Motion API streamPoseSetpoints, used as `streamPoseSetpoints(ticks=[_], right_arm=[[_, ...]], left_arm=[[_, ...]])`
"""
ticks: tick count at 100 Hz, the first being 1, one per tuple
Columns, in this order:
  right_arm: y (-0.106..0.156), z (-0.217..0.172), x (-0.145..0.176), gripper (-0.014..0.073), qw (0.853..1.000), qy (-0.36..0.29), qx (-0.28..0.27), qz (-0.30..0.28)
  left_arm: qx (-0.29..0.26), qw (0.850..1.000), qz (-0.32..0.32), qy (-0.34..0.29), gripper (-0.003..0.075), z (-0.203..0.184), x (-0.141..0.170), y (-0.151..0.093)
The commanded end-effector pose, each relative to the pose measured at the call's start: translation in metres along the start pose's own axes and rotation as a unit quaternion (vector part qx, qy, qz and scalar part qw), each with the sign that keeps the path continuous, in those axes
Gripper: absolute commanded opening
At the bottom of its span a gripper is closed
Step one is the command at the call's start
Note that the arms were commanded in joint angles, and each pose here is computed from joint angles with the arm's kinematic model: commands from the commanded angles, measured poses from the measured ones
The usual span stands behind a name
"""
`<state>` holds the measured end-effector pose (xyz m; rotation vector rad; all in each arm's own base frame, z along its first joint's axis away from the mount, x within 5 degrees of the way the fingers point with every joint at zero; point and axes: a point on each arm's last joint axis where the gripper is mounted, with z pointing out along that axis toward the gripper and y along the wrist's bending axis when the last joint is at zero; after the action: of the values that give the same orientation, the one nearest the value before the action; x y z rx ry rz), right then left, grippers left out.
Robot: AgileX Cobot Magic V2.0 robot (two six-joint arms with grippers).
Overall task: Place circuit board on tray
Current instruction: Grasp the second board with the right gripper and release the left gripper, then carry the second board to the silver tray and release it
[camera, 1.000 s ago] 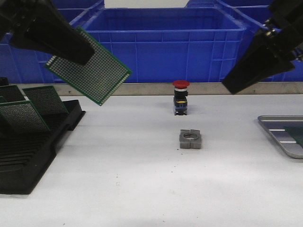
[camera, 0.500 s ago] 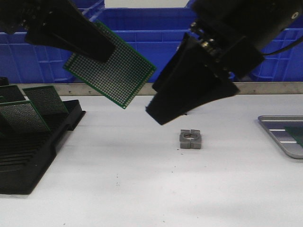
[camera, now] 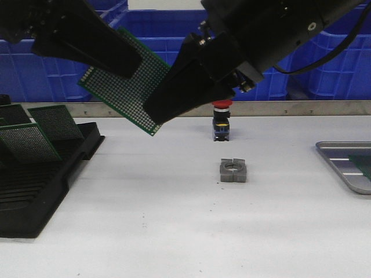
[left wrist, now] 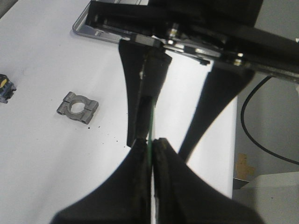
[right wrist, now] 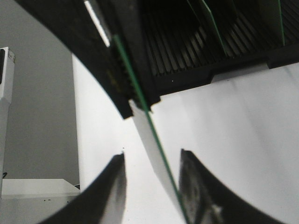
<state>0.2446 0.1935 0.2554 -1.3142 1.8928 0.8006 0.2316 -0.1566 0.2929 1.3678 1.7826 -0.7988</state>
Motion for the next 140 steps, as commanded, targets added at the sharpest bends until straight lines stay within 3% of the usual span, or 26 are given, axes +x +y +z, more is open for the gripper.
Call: streamPoseSetpoints(ticks=[1,13,30,37,53,64,82,102,115,140], right_arm=[[0.005,-0.011,-0.020,0.0081,0.999,-0.048,-0.005,0.001],[0.006,-0.011,-0.021,-0.0074,0.999,-0.053,-0.010,0.006],[0.008,-0.011,-0.021,-0.0067,0.998,-0.053,-0.023,0.007],[0.008,-0.011,-0.021,-0.0067,0.998,-0.053,-0.023,0.007],[0.009,-0.011,-0.021,-0.0067,0.998,-0.052,-0.026,0.007],[0.010,-0.011,-0.019,-0.0067,0.998,-0.043,-0.035,0.022],[0.010,-0.009,-0.004,-0.0067,0.997,-0.006,-0.036,0.074],[0.000,-0.014,0.024,-0.0067,0.985,0.022,-0.017,0.173],[-0.022,-0.028,0.042,-0.0067,0.972,0.016,0.038,0.231],[-0.074,-0.077,0.072,-0.0067,0.929,-0.023,0.170,0.328]], left_arm=[[-0.005,0.999,0.001,-0.042,-0.0017,-0.008,-0.019,-0.004],[-0.015,0.999,0.000,-0.042,-0.0016,-0.008,-0.019,-0.002],[-0.017,0.999,0.000,-0.043,0.0013,-0.008,-0.019,-0.002],[-0.018,0.999,0.000,-0.043,0.0086,-0.008,-0.019,-0.001],[-0.035,0.998,-0.001,-0.043,0.0342,-0.008,-0.019,0.002],[-0.046,0.998,-0.001,-0.043,0.0436,-0.009,-0.019,0.004],[-0.047,0.998,-0.001,-0.043,0.0444,-0.009,-0.019,0.004],[-0.048,0.998,-0.001,-0.043,0.0444,-0.009,-0.019,0.004],[-0.050,0.998,-0.001,-0.043,0.0444,-0.009,-0.019,0.004],[-0.050,0.998,-0.001,-0.043,0.0444,-0.009,-0.019,0.004]])
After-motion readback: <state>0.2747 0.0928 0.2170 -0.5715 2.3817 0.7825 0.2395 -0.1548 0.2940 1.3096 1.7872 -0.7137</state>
